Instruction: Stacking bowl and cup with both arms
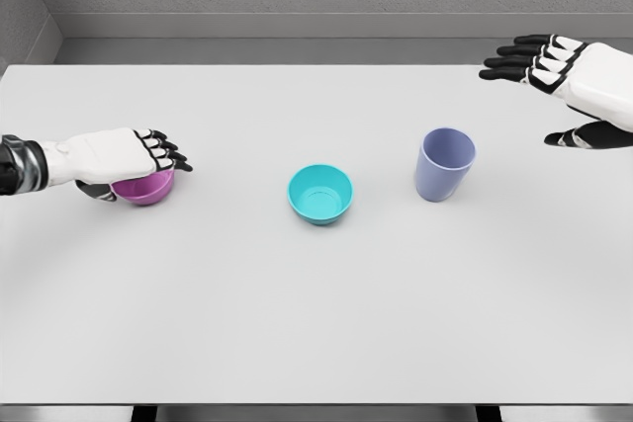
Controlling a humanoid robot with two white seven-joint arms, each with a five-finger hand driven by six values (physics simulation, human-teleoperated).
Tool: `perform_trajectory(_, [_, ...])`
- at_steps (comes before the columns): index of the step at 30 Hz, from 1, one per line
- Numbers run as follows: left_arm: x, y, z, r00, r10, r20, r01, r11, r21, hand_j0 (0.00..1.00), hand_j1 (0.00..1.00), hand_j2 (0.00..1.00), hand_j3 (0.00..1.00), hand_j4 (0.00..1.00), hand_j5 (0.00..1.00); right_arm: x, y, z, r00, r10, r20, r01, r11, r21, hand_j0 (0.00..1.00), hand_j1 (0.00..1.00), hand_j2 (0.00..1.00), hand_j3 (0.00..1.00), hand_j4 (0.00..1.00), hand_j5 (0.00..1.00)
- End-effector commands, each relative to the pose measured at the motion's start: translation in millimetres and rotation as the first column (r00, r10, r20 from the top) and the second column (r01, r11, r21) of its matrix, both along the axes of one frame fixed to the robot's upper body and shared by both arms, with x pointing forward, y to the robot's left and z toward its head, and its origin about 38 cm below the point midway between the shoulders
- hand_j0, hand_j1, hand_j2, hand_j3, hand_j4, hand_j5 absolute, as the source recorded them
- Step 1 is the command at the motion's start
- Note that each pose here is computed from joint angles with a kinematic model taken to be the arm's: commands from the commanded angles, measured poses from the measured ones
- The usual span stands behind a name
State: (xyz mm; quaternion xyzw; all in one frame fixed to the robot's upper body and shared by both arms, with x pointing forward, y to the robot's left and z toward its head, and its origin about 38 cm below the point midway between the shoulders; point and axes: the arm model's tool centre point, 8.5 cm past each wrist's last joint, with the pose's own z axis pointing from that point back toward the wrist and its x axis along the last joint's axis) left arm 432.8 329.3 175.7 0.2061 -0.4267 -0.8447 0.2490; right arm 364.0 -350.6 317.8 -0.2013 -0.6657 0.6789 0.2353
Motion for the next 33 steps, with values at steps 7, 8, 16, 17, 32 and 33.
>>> perform_trajectory(7, [1.2,-2.9,-0.7,1.000,-0.002,0.002,0.002,1.000,-0.004,1.00,1.00,1.00,1.00,1.00,1.00,0.2,-1.0,1.8,1.000,-0.003,0.002,0.003,1.000,0.007,1.00,1.00,1.00,1.00,1.00,1.00])
perform_trajectory(8, [1.8,-3.0,0.7,1.000,-0.002,0.005,0.002,1.000,-0.004,1.00,1.00,1.00,1.00,1.00,1.00,0.2,-1.0,1.7,1.000,-0.003,0.001,0.003,1.000,0.006,1.00,1.00,1.00,1.00,1.00,1.00])
perform_trajectory(16, [0.8,-2.3,-2.7,1.000,-0.001,-0.017,0.001,1.000,0.023,0.79,0.79,0.79,0.79,0.79,0.79,0.4,-0.6,2.0,1.000,-0.002,0.002,0.002,1.000,0.007,1.00,1.00,1.00,1.00,1.00,1.00])
perform_trajectory(17, [1.1,-2.4,-2.0,1.000,-0.001,-0.015,0.001,1.000,0.023,0.77,0.77,0.77,0.77,0.77,0.77,0.1,-0.5,2.4,1.000,-0.002,0.003,0.001,1.000,0.006,1.00,1.00,1.00,1.00,1.00,1.00])
perform_trajectory(32, [1.1,-47.4,23.3,0.992,-0.109,0.061,0.112,0.993,-0.048,0.77,0.77,0.77,0.77,0.77,0.77,0.4,-1.4,1.5,1.000,-0.005,0.000,0.005,1.000,0.006,1.00,1.00,1.00,1.00,1.00,1.00])
perform_trajectory(33, [0.3,-56.9,27.7,0.989,-0.132,0.074,0.136,0.989,-0.056,0.77,0.77,0.77,0.77,0.77,0.77,0.4,-1.4,1.5,1.000,-0.005,0.000,0.005,1.000,0.006,1.00,1.00,1.00,1.00,1.00,1.00])
